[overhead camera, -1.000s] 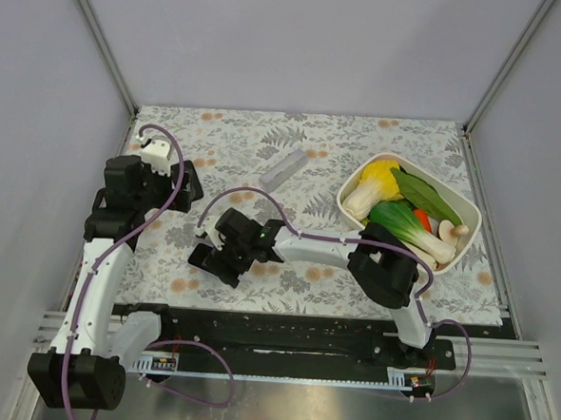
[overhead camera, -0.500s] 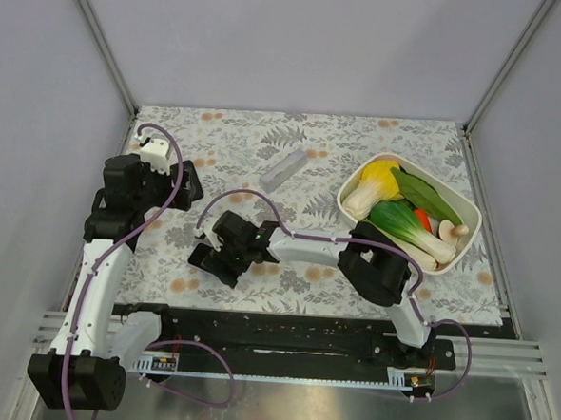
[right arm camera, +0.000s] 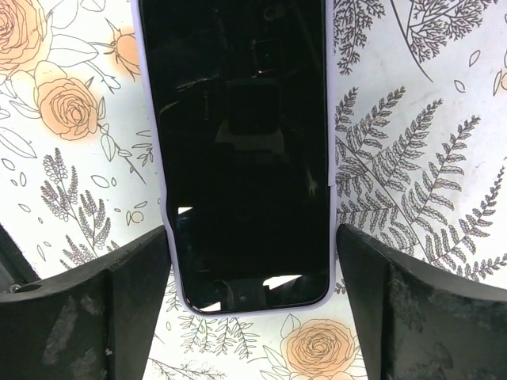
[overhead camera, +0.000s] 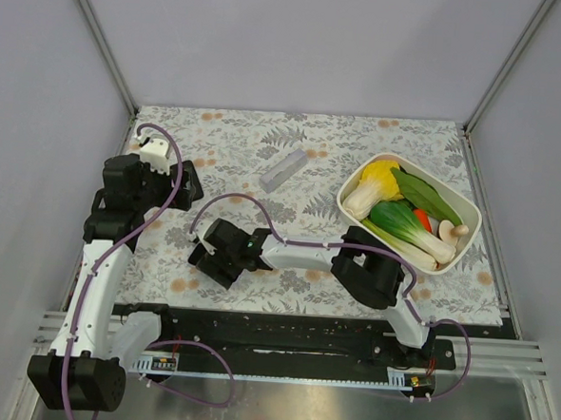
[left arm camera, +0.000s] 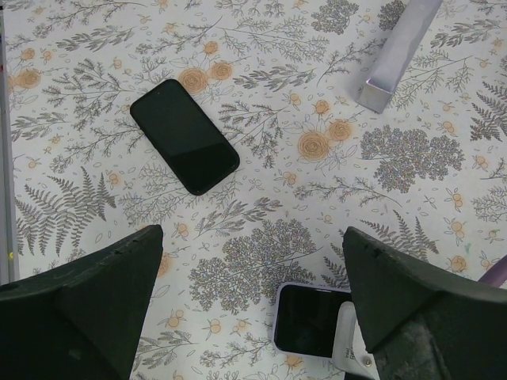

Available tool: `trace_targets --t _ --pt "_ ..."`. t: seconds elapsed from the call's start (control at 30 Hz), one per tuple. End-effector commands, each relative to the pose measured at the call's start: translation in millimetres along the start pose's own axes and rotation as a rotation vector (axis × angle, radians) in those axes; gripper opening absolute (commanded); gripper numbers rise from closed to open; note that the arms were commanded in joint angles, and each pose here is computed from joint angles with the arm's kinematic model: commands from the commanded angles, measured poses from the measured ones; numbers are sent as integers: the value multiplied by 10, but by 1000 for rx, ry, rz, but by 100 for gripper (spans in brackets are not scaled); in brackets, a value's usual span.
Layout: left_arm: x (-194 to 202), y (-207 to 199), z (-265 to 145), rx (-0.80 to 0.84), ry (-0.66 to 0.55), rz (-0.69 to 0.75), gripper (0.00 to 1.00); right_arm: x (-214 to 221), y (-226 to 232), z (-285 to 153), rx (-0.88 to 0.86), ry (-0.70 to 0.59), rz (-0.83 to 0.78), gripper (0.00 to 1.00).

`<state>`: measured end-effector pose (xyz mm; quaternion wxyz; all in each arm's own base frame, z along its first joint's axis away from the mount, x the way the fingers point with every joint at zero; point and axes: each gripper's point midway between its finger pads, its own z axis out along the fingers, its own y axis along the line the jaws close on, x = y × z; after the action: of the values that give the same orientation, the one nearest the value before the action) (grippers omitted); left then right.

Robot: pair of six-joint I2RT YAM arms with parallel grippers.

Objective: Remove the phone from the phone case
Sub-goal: Pick up the phone at the center of the board.

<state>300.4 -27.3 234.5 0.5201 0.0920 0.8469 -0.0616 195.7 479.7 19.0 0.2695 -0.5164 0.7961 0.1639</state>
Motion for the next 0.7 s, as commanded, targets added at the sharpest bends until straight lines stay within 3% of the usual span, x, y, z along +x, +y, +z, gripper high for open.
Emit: trace_targets --t 0.0,0.27,0.43,0.67 --pt "-178 -14 -37 10 -78 15 99 450 -34 116 27 130 -20 87" --pt "-115 12 -19 4 -56 45 99 613 -28 -87 -7 188 -82 41" --pt "-44 -43 25 44 -36 69 99 657 -116 -347 9 193 -110 23" --pt "233 -331 79 245 31 166 99 716 -429 -631 52 174 -76 4"
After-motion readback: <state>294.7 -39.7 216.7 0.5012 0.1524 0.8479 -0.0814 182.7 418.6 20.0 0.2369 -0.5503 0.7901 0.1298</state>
